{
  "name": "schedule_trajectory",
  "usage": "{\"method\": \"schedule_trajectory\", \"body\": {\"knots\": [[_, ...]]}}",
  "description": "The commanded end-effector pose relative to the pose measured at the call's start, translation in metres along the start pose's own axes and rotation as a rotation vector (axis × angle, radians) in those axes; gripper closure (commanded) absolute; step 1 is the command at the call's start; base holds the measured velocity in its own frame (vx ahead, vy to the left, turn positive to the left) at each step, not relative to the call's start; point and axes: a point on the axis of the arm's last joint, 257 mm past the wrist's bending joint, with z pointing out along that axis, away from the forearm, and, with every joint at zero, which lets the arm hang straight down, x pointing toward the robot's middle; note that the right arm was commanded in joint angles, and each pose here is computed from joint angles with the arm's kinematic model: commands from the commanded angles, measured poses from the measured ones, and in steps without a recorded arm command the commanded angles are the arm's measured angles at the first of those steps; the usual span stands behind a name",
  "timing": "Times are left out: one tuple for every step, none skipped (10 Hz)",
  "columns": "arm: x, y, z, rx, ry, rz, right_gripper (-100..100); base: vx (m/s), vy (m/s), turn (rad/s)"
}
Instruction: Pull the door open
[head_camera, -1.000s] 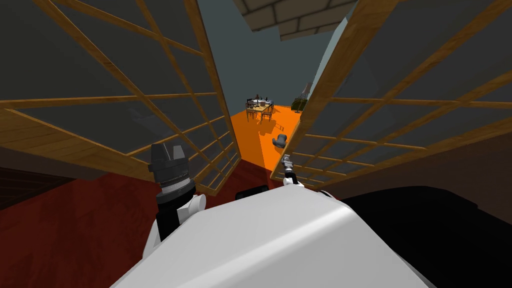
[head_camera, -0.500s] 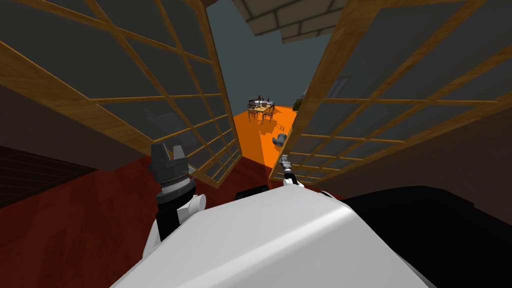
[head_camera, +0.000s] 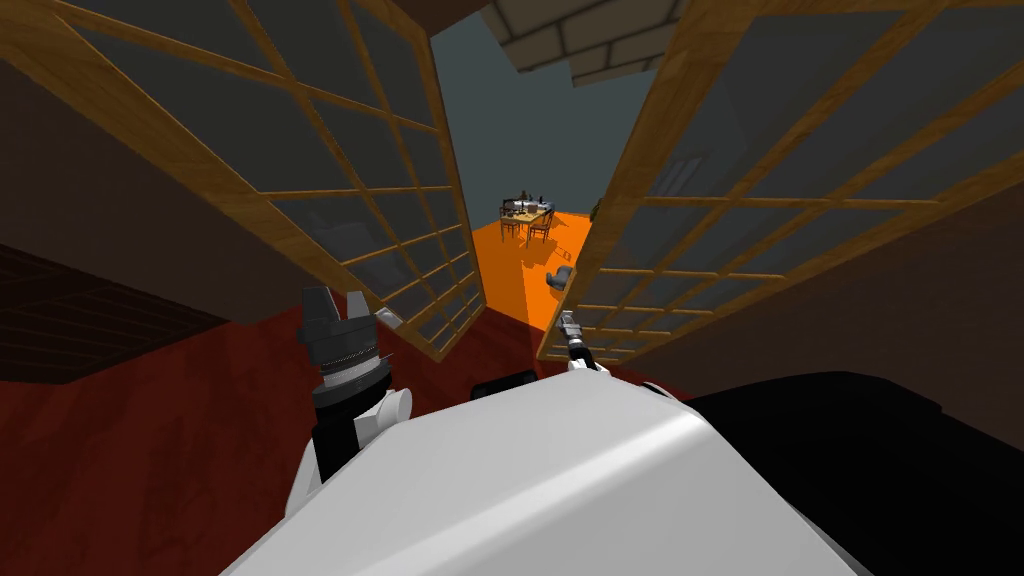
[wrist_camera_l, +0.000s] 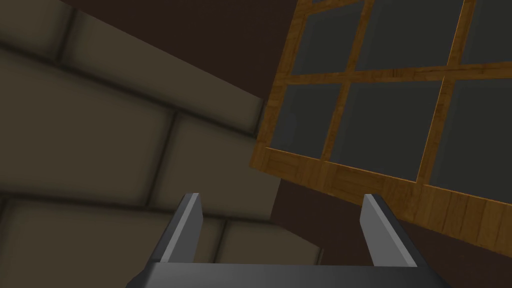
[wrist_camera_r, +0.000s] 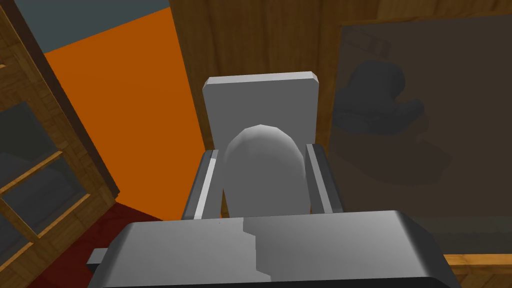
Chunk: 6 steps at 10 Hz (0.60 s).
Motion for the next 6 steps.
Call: {"method": "schedule_trajectory", "body": {"knots": [[-0.001, -0.004, -0.0052, 0.028, -0.002, 0.004, 100, -0.235, -0.02, 0.096], [-0.001, -0.005, -0.0081, 0.05, -0.001, 0.004, 100, -0.245, -0.011, 0.118], [0.0, -0.006, -0.0101, 0.065, 0.0, 0.005, 100, -0.256, -0.019, 0.087], [0.0, -0.007, -0.0129, 0.085, 0.001, 0.006, 100, -0.237, -0.052, 0.101], [0.0, -0.008, -0.0152, 0.1, 0.001, 0.006, 100, -0.262, -0.06, 0.096], [-0.002, -0.008, -0.0134, 0.091, -0.003, 0.005, 100, -0.126, -0.017, 0.029]]}}
